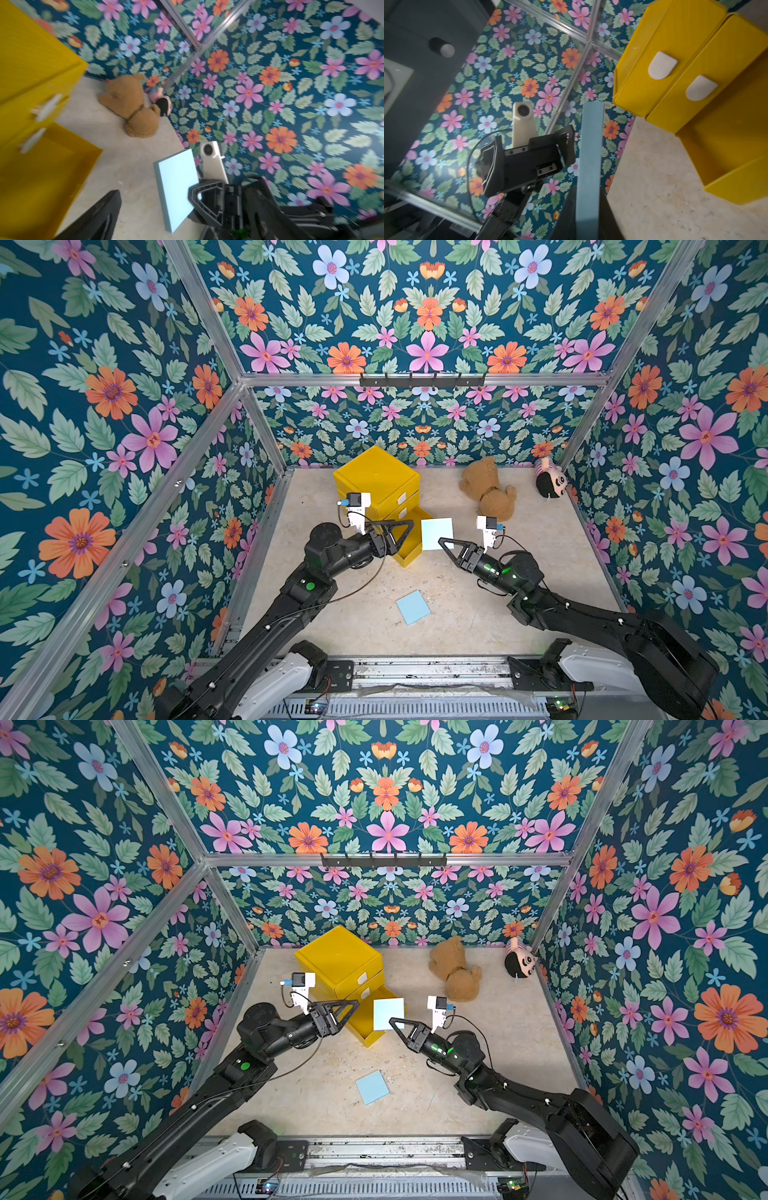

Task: Please put the sticky notes in the drawer by color
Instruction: Pick up the sticky notes from the center of the board, then place the sticky notes in the drawer.

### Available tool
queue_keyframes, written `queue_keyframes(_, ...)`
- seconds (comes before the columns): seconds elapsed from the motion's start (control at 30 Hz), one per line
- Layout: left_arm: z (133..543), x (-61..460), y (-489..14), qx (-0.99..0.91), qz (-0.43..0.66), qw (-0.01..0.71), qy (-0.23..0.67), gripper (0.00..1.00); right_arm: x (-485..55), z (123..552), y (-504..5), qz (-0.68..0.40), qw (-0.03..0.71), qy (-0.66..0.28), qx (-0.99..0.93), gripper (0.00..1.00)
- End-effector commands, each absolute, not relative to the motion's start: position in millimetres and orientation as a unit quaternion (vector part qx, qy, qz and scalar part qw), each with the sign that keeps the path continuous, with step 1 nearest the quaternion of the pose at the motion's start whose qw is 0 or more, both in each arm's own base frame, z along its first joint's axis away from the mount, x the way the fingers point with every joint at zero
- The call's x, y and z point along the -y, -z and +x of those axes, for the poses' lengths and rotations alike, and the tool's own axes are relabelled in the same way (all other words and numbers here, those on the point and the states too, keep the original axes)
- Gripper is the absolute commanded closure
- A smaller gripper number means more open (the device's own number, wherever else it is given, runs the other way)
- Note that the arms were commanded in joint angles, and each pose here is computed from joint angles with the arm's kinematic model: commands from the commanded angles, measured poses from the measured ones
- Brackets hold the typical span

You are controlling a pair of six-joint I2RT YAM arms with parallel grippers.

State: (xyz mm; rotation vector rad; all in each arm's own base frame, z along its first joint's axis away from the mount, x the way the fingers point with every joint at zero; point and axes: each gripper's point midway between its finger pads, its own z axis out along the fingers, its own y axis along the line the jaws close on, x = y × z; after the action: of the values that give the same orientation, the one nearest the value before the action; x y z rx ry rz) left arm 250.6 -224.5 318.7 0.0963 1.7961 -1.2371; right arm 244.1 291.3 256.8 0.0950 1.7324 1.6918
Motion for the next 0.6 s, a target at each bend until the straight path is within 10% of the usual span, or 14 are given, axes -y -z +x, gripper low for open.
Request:
queue_keyframes(0.0,266,179,-276,-0.781,-0.010,0.508,0.364,0.00,-284,272,-210,0.078,0.355,-0.539,-0.760,1.00)
queue_keyframes(0.57,247,160,-221,-0.805,0.026,0.508,0.306,0.00,-358,354,-138,0.098,0.263,-0.429,-0.858,1.00)
